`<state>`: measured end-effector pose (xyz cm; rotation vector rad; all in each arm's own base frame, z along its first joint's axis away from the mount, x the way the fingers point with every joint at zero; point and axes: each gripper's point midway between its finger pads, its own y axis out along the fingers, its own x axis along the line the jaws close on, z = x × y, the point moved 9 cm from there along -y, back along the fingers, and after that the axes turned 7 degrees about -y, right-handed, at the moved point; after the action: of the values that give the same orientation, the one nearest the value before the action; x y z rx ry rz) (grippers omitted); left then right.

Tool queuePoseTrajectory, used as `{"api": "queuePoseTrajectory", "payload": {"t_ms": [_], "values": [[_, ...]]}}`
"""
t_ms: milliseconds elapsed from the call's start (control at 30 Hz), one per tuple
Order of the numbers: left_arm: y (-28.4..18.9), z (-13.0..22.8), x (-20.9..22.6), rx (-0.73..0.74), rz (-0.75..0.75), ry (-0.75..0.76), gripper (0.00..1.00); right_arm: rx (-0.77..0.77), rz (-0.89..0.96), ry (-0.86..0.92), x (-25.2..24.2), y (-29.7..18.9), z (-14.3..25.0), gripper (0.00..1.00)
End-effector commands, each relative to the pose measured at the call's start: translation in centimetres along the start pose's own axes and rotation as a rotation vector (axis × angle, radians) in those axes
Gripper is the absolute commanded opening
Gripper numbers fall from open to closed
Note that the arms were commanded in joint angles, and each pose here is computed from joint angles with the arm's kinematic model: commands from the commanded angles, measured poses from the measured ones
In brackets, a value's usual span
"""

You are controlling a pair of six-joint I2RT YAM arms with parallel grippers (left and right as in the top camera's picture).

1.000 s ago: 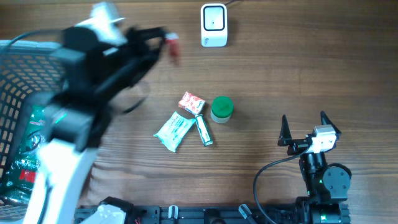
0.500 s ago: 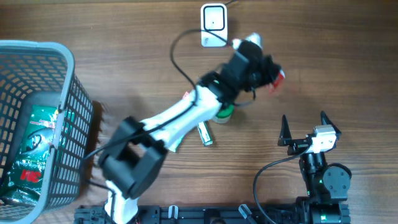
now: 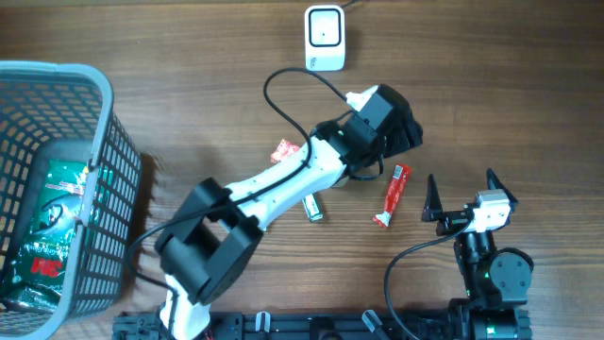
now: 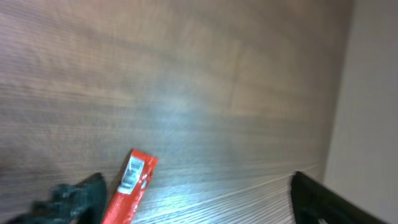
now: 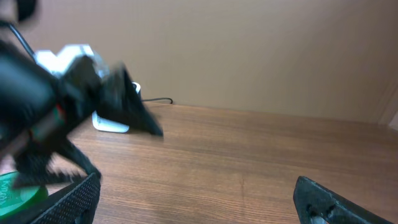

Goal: Scan the item barcode
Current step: 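Carry the red stick past the scanner and drop it right of the bottle, then reach the left gripper into the basket and grasp the green gloves pack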

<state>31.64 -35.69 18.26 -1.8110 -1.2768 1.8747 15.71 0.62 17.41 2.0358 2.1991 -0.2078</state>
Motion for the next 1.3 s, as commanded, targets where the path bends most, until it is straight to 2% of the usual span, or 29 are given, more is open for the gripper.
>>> {"api": "queuePoseTrajectory", "payload": {"t_ms": [0, 100, 233, 333, 400, 500, 567, 600, 633, 700, 767, 867, 967, 1100, 1267], "values": [[-7.5, -3.7, -3.0, -0.209, 0.091, 0.099, 0.93, -0.006, 0.007, -0.006, 0.0, 0.0, -0.1, 1.0], [-14.5, -7.2, -2.9, -0.39, 0.086, 0.073, 0.99, -0.006, 0.007, -0.006, 0.0, 0.0, -0.1, 1.0], [-23.2, -10.7, -1.3, -0.55, 0.09, 0.089, 1.0, -0.006, 0.007, -0.006, 0.0, 0.0, -0.1, 1.0], [-30.8, -13.5, 2.6, -0.741, 0.008, -0.007, 1.0, -0.006, 0.007, -0.006, 0.0, 0.0, -0.1, 1.0], [-34.1, -14.4, 4.8, -0.842, -0.047, -0.073, 1.0, -0.006, 0.007, -0.006, 0.0, 0.0, -0.1, 1.0], [-39.6, -15.4, 9.4, -0.988, -0.138, -0.235, 1.0, -0.006, 0.007, -0.006, 0.0, 0.0, -0.1, 1.0], [-42.2, -15.5, 12.6, -1.064, -0.184, -0.423, 1.0, -0.006, 0.007, -0.006, 0.0, 0.0, -0.1, 1.0], [-43.2, -15.4, 14.4, -1.101, -0.207, -0.551, 1.0, -0.006, 0.007, -0.006, 0.0, 0.0, -0.1, 1.0], [-44.4, -15.0, 17.0, -1.141, -0.229, -0.754, 1.0, -0.006, 0.007, -0.006, 0.0, 0.0, -0.1, 1.0], [-46.0, -13.9, 21.4, -1.202, -0.274, -1.118, 1.0, -0.007, 0.007, -0.006, 0.0, 0.0, -0.1, 1.0], [-47.2, -13.3, 24.2, -1.248, -0.312, -1.317, 1.0, -0.006, 0.007, -0.006, 0.0, 0.0, -0.1, 1.0], [-48.0, -13.0, 27.9, -1.259, -0.394, -1.503, 1.0, -0.006, 0.007, -0.006, 0.0, 0.0, -0.1, 1.0], [-47.4, -13.3, 30.8, -1.195, -0.495, -1.622, 1.0, -0.006, 0.007, -0.006, 0.0, 0.0, -0.1, 1.0], [-43.5, -14.4, 35.8, -1.078, -0.604, -1.871, 1.0, -0.006, 0.007, -0.006, 0.0, 0.0, -0.1, 1.0], [-39.4, -13.8, 39.6, -0.989, -0.681, -2.07, 1.0, -0.006, 0.007, -0.006, 0.0, 0.0, -0.1, 1.0]]}}
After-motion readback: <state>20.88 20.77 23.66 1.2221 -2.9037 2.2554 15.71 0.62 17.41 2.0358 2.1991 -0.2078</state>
